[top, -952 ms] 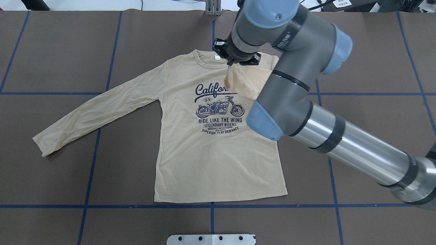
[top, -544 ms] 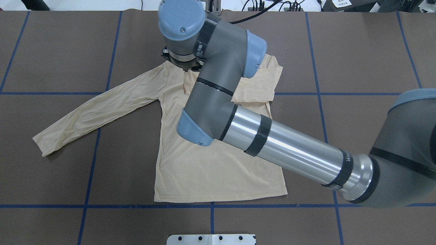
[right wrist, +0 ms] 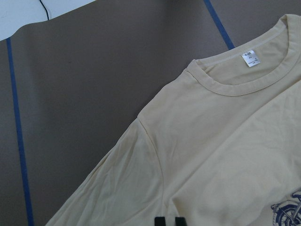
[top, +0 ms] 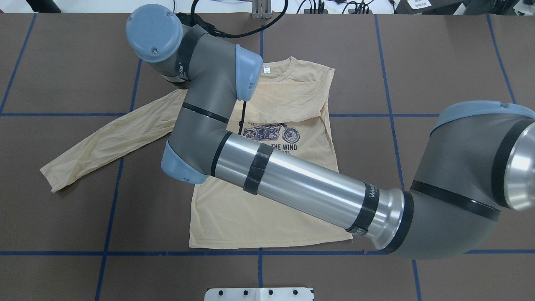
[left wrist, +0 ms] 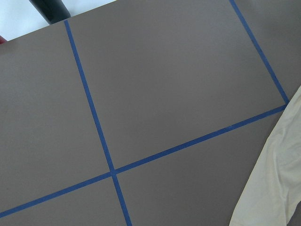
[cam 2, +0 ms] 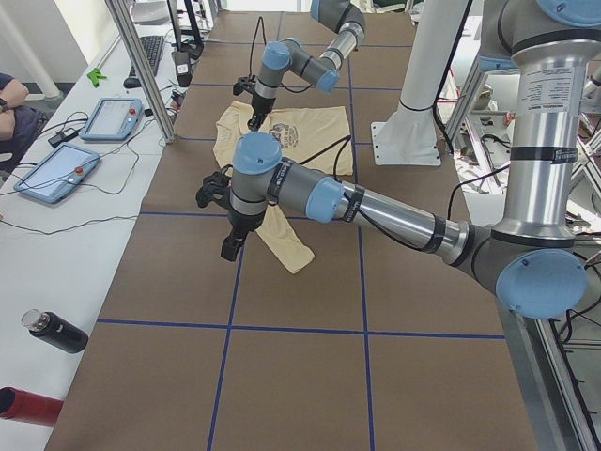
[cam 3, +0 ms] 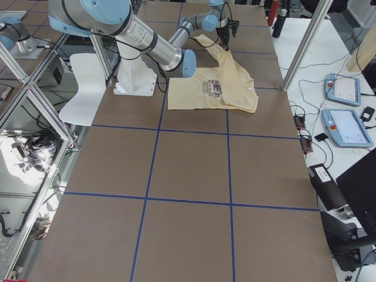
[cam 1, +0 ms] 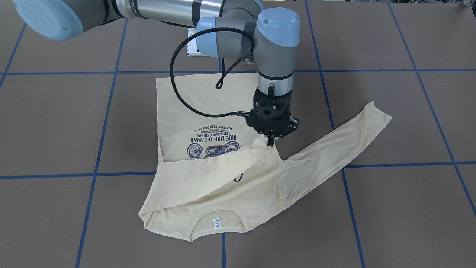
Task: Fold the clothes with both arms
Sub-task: 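Grasp the sleeve with the right gripper and lay it across the shirt body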
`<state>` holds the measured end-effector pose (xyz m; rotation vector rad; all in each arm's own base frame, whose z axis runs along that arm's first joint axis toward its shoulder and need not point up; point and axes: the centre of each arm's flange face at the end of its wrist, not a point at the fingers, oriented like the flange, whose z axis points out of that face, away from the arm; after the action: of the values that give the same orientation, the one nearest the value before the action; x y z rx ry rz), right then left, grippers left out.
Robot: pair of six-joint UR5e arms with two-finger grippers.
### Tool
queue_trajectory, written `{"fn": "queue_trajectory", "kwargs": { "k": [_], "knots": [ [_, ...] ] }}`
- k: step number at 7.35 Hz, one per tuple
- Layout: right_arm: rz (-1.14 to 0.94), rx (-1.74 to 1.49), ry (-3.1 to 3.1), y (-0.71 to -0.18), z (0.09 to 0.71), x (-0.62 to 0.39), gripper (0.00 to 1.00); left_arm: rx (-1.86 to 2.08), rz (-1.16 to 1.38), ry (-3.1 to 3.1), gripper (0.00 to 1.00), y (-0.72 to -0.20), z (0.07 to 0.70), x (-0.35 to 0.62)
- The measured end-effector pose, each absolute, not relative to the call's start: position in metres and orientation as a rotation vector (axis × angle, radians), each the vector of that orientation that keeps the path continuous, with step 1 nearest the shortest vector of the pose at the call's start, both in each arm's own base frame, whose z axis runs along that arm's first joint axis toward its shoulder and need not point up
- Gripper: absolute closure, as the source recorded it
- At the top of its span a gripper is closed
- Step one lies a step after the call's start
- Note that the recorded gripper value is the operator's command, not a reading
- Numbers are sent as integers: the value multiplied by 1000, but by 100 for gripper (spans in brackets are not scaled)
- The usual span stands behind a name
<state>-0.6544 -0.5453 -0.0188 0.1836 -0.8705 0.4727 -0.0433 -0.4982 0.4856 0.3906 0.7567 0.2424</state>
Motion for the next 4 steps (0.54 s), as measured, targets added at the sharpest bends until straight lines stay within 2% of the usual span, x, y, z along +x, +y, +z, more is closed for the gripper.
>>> {"fn": "queue_trajectory", "kwargs": {
  "k": [4],
  "knots": [
    [482, 154, -893, -556, -44, -645, 1, 415, 261, 782, 0, -498, 480, -40]
  ]
}}
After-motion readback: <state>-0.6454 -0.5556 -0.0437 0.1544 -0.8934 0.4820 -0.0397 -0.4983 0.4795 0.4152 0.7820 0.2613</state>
